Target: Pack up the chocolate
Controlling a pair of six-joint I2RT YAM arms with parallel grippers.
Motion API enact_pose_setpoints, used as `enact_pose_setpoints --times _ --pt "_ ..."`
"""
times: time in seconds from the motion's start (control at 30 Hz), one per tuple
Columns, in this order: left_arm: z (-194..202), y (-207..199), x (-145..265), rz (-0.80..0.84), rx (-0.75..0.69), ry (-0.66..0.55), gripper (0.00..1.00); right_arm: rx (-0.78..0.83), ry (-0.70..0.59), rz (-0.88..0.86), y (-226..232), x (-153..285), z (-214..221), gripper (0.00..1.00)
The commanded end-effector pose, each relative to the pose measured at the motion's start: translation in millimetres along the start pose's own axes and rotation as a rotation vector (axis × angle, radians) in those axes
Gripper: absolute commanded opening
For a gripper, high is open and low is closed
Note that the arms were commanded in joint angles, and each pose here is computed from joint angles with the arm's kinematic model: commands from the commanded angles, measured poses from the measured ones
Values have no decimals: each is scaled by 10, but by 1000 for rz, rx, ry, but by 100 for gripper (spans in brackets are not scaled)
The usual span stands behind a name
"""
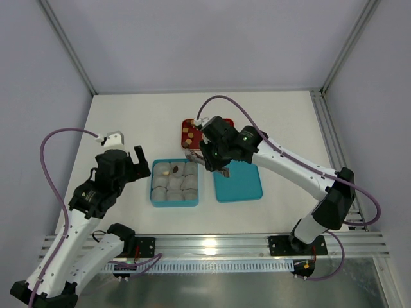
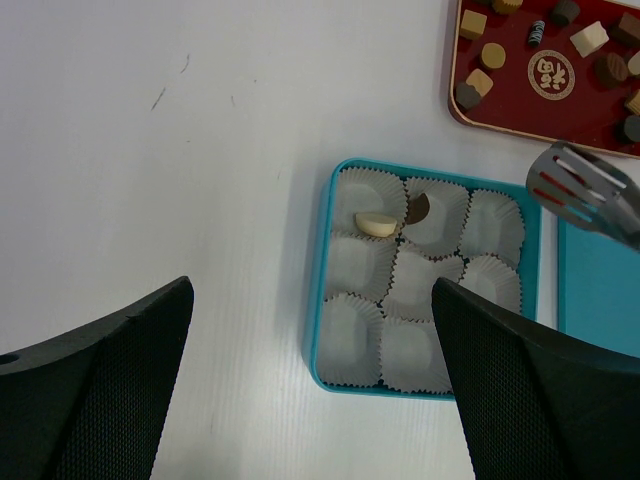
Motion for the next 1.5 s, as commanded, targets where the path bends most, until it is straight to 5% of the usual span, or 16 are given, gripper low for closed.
enact_pose_setpoints --times 0.0,1.47 --pt "-76 -24 28 15 21 -34 100 -8 -7 -11 75 66 82 29" --pt "-74 -24 22 12 21 -32 100 40 54 12 147 -153 259 40"
Point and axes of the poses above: each gripper's point midway between its finger pads, its own x axis back along the fingers, its own y axis along the line the jaws close on, z = x × y, the point moved 3 cm from there along x, back along the fingers, and after that the axes turned 7 degrees about -x, right-handed, at the moved point
